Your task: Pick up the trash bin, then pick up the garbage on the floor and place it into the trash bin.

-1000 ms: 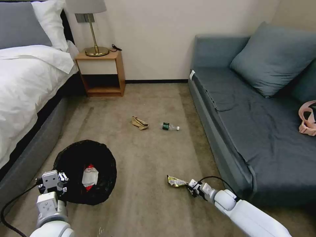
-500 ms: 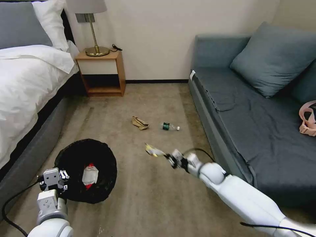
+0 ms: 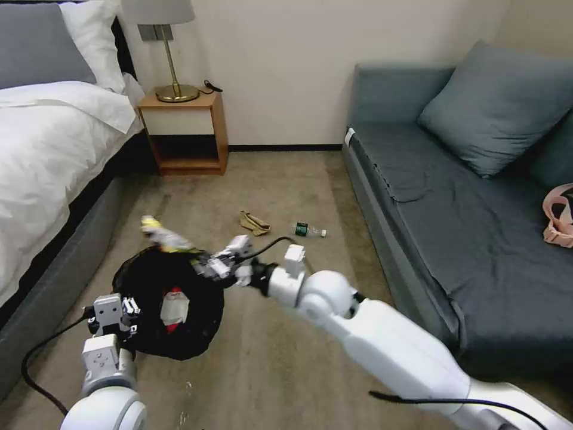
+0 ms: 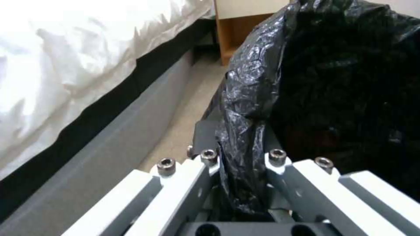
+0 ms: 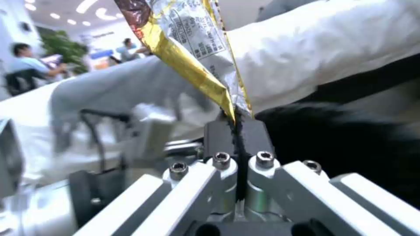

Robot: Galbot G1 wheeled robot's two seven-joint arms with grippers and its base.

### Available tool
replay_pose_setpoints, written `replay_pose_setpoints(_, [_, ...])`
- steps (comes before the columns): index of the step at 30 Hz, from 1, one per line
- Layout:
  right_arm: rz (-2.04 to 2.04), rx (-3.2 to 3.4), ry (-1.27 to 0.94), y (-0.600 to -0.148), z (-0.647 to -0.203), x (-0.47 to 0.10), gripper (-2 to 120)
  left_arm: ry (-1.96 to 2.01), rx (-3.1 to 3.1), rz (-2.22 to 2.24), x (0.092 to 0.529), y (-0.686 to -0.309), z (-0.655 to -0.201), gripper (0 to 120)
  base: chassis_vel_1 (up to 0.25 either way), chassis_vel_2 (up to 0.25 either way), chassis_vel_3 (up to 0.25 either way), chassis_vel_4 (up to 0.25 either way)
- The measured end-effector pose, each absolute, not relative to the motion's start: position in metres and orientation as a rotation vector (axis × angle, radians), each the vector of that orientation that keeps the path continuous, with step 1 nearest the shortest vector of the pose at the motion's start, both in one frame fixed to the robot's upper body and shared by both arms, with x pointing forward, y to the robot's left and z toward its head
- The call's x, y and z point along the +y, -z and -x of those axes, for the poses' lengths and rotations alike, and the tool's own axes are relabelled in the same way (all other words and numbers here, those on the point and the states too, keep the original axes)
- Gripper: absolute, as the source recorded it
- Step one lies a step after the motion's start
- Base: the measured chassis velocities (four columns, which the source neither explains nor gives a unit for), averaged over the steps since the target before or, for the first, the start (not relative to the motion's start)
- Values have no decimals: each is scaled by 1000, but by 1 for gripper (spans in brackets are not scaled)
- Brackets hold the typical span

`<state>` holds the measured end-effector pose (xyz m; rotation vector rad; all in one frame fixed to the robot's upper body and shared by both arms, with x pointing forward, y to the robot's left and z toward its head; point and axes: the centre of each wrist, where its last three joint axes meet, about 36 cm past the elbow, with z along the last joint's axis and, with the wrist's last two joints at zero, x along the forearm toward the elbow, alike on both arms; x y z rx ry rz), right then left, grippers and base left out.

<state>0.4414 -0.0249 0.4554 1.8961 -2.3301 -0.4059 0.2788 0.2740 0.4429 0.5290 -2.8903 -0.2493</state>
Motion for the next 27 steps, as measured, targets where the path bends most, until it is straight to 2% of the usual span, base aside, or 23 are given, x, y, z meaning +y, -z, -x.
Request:
replay_pose_setpoints(3, [-1908,-2287,440,-442,-437,-15,0,248,-2891,-521,274,-443,-278,4,0,0,0,0])
replay_pose_setpoints(4, [-1888,-2270,444,-424,-437,-6,0,249,-2890,-515,274,-443,-277,4,0,0,0,0])
replay_pose_setpoints(6, [-1826,-2299,370,-396,-445,2,0,249,-2890,-514,275,-441,-277,4,0,0,0,0])
replay_pose_setpoints(10, [-1747,-2341,304,-373,-453,6,0,244,-2893,-510,274,-441,-277,4,0,0,0,0])
replay_pose_setpoints(11, [-1708,-2359,283,-365,-456,7,5,241,-2894,-509,274,-441,-277,4,0,0,0,0])
replay_pose_setpoints(13, [-1688,-2369,275,-362,-458,7,7,239,-2895,-509,274,-441,-277,4,0,0,0,0])
replay_pose_setpoints(16, [-1632,-2409,201,-355,-461,7,25,244,-2891,-515,279,-439,-279,4,0,0,0,0])
replay_pose_setpoints(18, [-1626,-2416,179,-354,-461,6,26,244,-2890,-516,280,-438,-279,4,0,0,0,0])
replay_pose_setpoints(19, [-1618,-2424,139,-351,-461,5,33,246,-2888,-517,281,-437,-279,4,0,0,0,0])
replay_pose_setpoints(21, [-1615,-2426,121,-349,-460,4,36,247,-2887,-518,281,-437,-279,4,0,0,0,0])
replay_pose_setpoints(23, [-1605,-2430,67,-344,-459,0,46,248,-2886,-518,283,-436,-280,4,0,0,0,0])
replay_pose_setpoints(25, [-1603,-2431,60,-344,-459,-1,47,249,-2886,-519,283,-436,-280,4,0,0,0,0])
replay_pose_setpoints(27, [-1597,-2437,21,-343,-458,-6,64,253,-2887,-520,285,-437,-281,4,0,0,0,0])
